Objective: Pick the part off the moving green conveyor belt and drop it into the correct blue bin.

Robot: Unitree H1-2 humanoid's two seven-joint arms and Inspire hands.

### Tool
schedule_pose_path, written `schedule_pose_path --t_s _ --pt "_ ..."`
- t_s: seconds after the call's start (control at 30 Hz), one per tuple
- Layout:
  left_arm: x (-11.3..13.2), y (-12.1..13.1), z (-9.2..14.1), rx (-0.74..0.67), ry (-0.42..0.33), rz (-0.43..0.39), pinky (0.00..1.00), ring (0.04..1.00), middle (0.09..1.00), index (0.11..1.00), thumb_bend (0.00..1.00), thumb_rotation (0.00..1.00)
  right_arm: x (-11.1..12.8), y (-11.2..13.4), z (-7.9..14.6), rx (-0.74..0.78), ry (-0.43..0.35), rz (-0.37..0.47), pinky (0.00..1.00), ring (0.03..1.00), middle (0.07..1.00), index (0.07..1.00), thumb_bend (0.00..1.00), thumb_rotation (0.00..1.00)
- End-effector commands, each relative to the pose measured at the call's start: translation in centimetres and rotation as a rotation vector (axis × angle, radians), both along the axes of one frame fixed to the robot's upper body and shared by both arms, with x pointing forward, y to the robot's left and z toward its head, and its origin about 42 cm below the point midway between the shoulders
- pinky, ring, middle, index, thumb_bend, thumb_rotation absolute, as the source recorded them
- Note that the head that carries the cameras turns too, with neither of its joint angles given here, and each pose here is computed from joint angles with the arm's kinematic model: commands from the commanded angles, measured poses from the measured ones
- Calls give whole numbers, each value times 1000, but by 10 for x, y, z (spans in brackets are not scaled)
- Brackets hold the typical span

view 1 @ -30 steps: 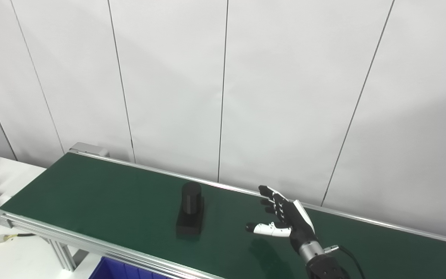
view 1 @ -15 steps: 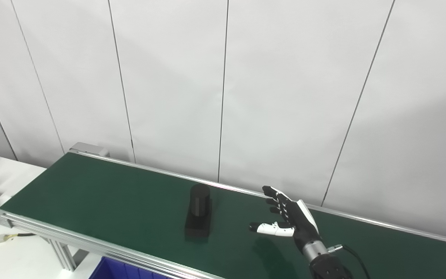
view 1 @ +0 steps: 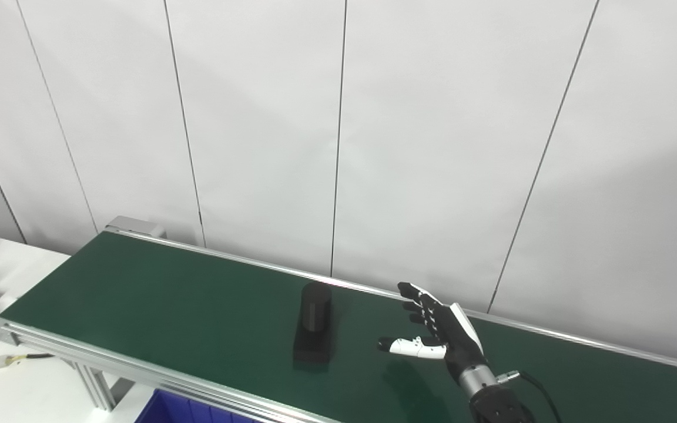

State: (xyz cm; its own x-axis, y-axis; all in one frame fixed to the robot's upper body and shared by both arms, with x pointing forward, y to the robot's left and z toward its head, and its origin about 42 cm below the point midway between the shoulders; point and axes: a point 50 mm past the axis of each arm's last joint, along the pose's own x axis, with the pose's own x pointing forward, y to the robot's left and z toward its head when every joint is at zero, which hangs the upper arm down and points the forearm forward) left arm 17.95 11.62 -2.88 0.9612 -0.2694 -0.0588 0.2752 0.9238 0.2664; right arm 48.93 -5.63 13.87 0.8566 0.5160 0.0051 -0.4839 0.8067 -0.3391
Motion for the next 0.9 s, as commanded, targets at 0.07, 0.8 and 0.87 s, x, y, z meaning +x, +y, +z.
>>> schedule_pose_path --t_s 0.07,0.8,0.87 --pt "5 -6 8 -34 -39 -19 768 851 866 815 810 1000 13 11 33 22 -100 20 846 875 904 884 960 304" --pt "6 -3 8 -29 -40 -29 773 853 868 819 806 1000 16 -12 16 -128 -117 -85 684 845 904 884 939 278" --pt "5 -2 8 -29 -35 -30 776 855 868 820 811 1000 17 -13 15 -131 -114 -88 683 843 905 883 936 273"
